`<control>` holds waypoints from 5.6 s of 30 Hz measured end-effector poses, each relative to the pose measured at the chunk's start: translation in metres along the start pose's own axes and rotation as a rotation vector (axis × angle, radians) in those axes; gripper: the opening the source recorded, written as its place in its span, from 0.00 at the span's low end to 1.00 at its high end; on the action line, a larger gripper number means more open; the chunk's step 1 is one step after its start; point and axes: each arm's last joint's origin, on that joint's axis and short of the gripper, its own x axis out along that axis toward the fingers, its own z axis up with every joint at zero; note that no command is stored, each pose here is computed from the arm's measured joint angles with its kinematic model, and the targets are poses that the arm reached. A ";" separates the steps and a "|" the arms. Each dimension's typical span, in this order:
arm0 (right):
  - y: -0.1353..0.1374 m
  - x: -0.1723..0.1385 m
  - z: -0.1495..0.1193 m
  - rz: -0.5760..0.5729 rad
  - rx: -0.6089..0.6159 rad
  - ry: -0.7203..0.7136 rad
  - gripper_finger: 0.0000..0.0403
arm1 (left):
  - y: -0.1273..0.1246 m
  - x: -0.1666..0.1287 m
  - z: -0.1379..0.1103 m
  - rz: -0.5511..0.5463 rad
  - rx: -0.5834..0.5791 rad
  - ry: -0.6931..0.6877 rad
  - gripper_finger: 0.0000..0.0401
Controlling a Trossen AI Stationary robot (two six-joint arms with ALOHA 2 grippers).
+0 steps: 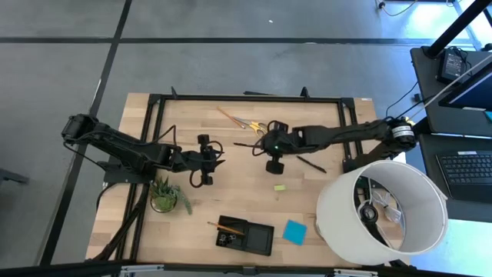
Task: Pick and place office supplies into organizer
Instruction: Put the left black pen into the black desk organizer
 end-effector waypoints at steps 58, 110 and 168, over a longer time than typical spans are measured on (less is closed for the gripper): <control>0.010 -0.044 0.048 0.160 -0.097 -0.044 0.03 | 0.006 0.061 0.077 0.033 -0.012 -0.158 0.32; 0.020 -0.041 0.032 0.173 -0.126 0.072 0.39 | 0.000 0.049 0.086 -0.008 -0.084 -0.177 0.08; 0.037 0.023 -0.091 0.235 0.161 -0.336 0.39 | -0.135 0.010 0.057 -0.803 -0.408 -0.978 0.08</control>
